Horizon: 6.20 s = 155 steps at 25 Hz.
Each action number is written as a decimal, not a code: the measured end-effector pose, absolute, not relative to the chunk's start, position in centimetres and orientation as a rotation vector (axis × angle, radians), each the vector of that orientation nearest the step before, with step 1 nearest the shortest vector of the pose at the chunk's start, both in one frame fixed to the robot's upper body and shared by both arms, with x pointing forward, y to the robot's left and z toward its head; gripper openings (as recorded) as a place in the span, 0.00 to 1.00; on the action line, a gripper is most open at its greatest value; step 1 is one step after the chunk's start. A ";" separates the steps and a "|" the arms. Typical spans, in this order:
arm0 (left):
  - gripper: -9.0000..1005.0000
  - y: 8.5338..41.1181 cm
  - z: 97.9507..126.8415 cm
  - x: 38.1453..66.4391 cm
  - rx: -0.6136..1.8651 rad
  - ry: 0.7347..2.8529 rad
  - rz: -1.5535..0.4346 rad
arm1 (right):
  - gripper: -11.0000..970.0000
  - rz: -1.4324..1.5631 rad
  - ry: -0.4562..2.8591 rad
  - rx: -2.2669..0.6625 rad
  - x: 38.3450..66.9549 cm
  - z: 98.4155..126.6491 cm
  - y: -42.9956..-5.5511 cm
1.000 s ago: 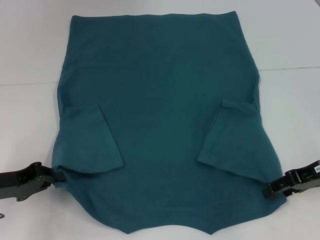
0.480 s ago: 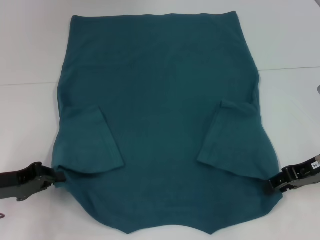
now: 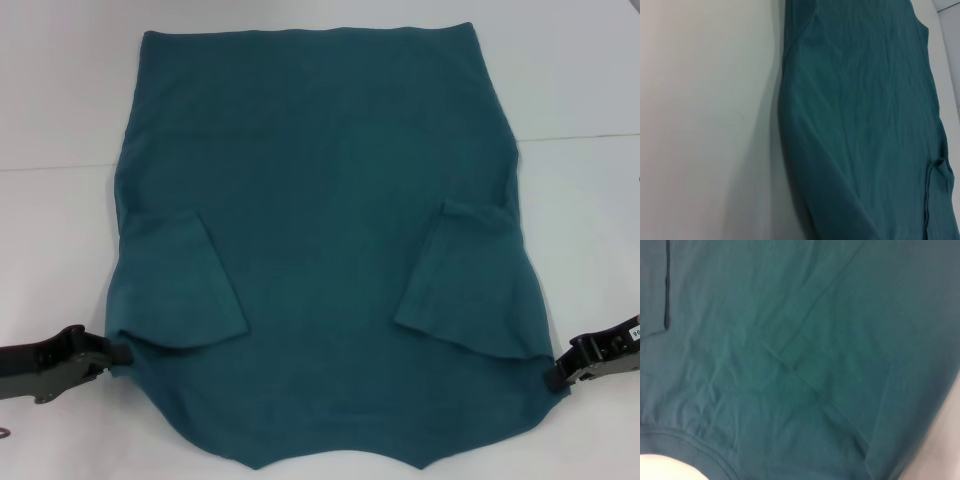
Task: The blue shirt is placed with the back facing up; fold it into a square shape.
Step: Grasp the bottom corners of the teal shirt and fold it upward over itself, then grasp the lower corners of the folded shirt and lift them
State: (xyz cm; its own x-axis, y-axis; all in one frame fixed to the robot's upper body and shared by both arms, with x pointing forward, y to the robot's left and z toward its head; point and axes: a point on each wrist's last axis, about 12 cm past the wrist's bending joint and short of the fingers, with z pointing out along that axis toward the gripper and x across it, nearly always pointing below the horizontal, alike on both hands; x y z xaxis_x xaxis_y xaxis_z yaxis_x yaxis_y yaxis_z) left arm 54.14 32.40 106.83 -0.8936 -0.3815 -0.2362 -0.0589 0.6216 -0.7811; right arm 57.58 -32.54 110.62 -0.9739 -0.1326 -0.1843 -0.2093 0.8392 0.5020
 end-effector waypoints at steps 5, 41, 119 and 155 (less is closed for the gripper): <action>0.02 32.3 107.0 54.0 -0.329 2.478 -1.185 | 0.09 0.819 2.886 -0.270 57.3 110.9 -32.9; 0.02 31.9 111.4 53.5 0.005 2.555 -1.450 | 0.05 1.181 2.570 -0.214 56.2 113.8 -35.5; 0.14 26.6 114.2 68.5 -0.181 2.333 -0.546 | 0.24 0.454 2.259 0.089 68.9 113.9 -31.0; 0.68 31.2 106.8 59.0 -0.377 2.339 -0.921 | 0.68 1.093 2.169 0.140 55.9 109.9 -37.1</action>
